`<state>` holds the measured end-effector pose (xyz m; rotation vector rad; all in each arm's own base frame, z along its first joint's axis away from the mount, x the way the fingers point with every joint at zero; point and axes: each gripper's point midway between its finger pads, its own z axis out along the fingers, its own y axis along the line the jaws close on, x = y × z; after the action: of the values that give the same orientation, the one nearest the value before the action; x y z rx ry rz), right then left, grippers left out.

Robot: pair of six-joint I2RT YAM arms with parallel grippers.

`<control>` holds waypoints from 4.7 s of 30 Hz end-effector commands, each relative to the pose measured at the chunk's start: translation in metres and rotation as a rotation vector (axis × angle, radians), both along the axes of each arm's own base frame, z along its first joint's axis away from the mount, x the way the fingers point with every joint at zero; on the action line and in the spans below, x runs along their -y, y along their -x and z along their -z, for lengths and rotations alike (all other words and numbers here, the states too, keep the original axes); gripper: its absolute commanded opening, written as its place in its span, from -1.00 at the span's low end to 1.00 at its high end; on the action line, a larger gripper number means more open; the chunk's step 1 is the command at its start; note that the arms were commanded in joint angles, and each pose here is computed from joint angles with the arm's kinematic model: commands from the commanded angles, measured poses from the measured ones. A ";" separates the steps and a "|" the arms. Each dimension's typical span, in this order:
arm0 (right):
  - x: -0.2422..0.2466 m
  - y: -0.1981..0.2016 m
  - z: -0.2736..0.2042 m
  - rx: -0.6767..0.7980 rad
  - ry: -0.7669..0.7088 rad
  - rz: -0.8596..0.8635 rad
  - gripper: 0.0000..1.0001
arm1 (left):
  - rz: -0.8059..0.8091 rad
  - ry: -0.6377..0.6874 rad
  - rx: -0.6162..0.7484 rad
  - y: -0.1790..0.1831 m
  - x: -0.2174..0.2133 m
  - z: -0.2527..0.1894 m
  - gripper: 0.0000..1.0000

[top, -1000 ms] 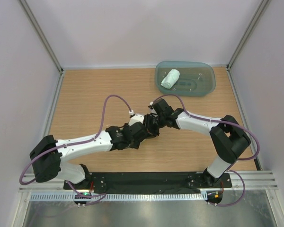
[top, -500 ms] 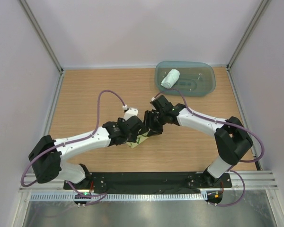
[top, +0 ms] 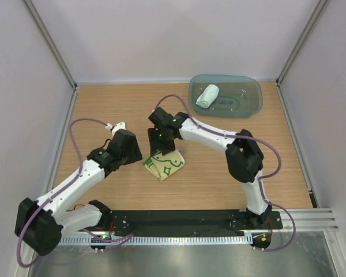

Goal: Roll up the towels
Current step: Roll the towel

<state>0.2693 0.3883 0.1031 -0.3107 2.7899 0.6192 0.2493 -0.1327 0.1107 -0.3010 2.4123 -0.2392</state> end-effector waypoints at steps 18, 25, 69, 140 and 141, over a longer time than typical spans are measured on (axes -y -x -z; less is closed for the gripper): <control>-0.007 0.000 0.059 0.023 0.285 -0.034 -0.04 | -0.020 0.099 0.001 0.019 -0.017 -0.009 0.06; 0.007 0.005 0.078 0.022 0.358 -0.042 -0.68 | -0.013 0.104 0.000 0.019 -0.016 -0.007 0.06; 0.226 0.122 -0.027 0.418 0.006 0.543 0.12 | 0.523 0.181 -0.245 0.030 0.172 0.062 0.18; 0.119 0.094 0.013 0.223 0.096 0.231 -0.94 | 0.099 0.067 -0.149 -0.013 0.039 0.046 -0.99; 0.127 0.100 0.016 0.210 0.096 0.250 -0.87 | 0.097 0.063 -0.142 -0.017 0.040 0.043 -0.99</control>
<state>0.1808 0.2910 0.0932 -0.1297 2.5897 0.4276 0.2500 -0.1721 0.0523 -0.2517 2.6194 -0.3575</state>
